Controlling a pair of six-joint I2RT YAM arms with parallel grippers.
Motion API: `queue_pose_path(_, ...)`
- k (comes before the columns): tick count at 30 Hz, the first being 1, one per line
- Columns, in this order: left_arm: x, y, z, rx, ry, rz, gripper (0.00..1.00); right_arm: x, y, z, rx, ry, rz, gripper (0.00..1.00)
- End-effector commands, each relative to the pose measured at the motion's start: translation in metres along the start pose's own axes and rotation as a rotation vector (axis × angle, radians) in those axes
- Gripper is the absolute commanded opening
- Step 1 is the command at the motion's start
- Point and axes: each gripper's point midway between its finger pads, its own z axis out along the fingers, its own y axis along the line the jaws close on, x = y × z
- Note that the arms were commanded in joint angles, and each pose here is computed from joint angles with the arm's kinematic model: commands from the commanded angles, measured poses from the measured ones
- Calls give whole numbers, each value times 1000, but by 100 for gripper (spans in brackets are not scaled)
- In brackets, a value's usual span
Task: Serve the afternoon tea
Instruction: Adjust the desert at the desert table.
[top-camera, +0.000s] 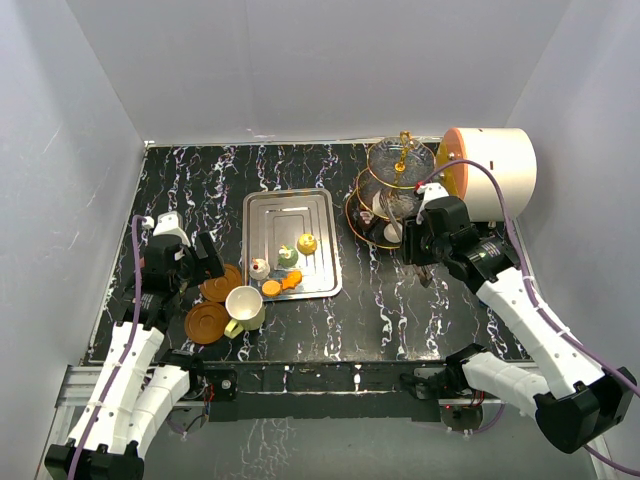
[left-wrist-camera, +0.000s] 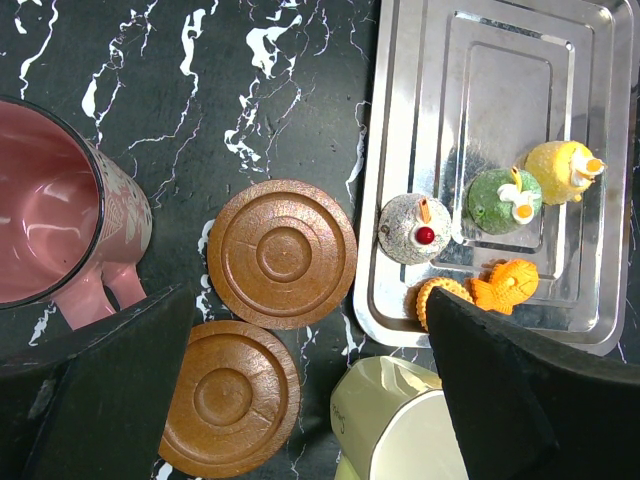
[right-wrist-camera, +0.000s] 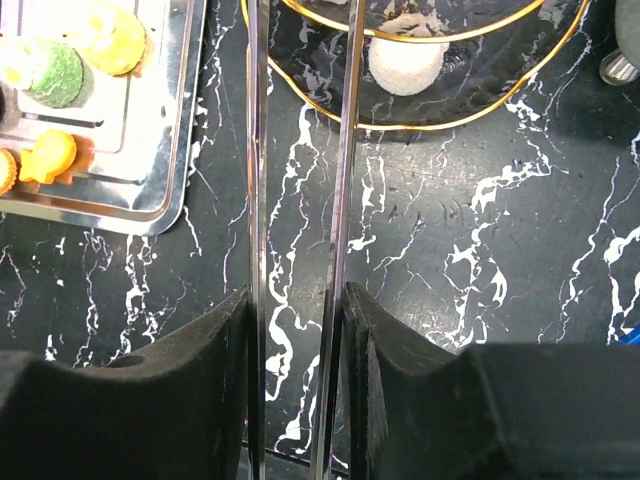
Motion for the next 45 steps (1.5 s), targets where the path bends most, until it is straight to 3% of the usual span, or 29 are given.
queue_pose_path(1,-4,-2,-1,11,-10,10,99,-29,14,-14,-58,-75,10,35)
queue_pose_path(15,-3,-2,0,8,-6,9,99,-30,7,4,5,-12,7,40)
queue_pose_path(24,-3,-2,0,7,-5,9,99,-42,15,5,-23,-4,-18,21)
queue_pose_path(29,-3,-2,0,8,-5,9,99,-46,18,1,-38,12,-49,20)
queue_pose_path(37,-3,-2,1,10,-4,10,99,-59,11,-4,113,0,-113,20)
queue_pose_path(45,-3,-2,0,9,-4,9,99,-57,16,-8,349,59,-285,19)
